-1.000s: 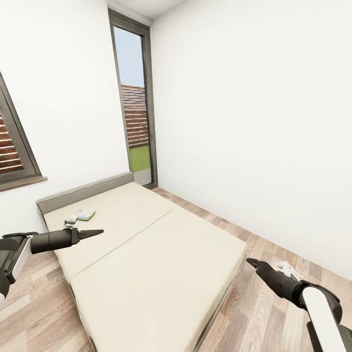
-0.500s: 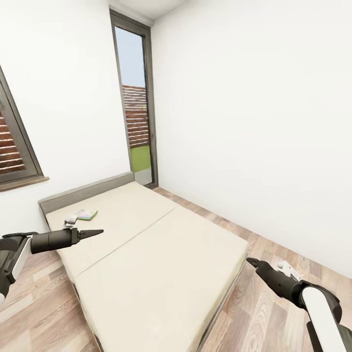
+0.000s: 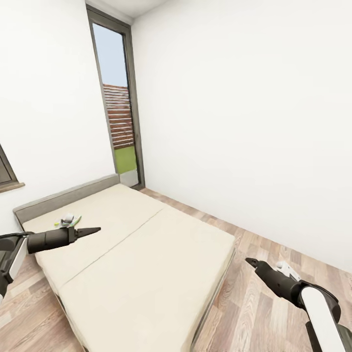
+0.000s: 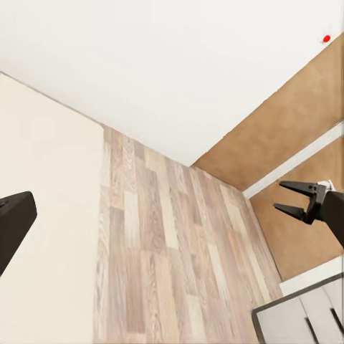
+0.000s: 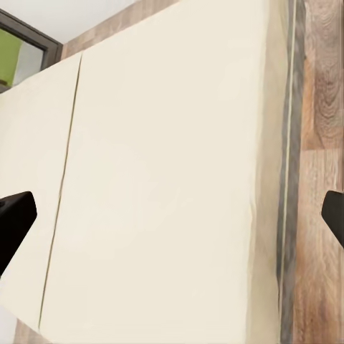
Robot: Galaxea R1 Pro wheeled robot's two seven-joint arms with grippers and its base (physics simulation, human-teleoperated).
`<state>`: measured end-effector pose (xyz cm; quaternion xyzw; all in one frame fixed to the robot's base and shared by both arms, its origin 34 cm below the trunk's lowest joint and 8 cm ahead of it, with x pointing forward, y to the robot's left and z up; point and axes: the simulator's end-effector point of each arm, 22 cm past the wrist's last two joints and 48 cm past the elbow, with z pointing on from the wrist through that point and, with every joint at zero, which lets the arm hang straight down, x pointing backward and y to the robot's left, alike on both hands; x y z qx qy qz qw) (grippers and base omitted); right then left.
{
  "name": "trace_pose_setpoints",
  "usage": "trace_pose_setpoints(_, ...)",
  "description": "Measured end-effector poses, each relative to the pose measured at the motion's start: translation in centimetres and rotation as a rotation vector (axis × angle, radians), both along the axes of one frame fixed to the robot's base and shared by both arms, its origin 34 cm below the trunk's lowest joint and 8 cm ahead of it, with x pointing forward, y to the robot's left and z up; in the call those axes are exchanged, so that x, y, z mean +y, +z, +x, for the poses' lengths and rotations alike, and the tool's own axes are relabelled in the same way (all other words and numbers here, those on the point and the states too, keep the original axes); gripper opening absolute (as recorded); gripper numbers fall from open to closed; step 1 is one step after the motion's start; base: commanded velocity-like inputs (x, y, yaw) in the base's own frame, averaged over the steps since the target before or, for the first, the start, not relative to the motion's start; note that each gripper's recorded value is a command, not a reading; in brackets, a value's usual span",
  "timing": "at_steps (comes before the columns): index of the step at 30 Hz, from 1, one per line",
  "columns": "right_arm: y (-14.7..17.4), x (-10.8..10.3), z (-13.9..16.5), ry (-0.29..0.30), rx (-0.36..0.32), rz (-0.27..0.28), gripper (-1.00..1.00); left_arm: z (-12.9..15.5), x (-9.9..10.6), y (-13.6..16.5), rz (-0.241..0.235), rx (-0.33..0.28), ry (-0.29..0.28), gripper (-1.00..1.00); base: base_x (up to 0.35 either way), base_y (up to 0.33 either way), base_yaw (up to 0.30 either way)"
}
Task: Put all the toys in the child's room - the three board games (two on the bed and one on the table), the two jigsaw puzzles on the table, and the tennis ball on the table - inside the toy box on the table in the child's room.
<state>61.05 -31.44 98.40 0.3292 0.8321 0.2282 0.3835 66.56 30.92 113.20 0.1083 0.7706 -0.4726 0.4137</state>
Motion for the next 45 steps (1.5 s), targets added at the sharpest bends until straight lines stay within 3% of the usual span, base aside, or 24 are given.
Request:
trace_pose_setpoints(15,-0.03,0.02,0.01,-0.001,0.001,0.000,1.00,0.08,0.22,0.25,-0.006,-0.006,0.007,1.00,-0.029,0.069,-0.073)
trace_pose_setpoints(32,0.00,0.03,0.01,-0.001,0.000,0.001,1.00,0.04,0.57,0.32,-0.002,-0.006,0.011,1.00,-0.042,0.080,-0.234)
trace_pose_setpoints(45,-0.02,0.03,0.01,-0.001,0.000,0.001,1.00,0.04,0.61,0.33,-0.002,-0.007,0.011,1.00,-0.064,0.103,-0.058)
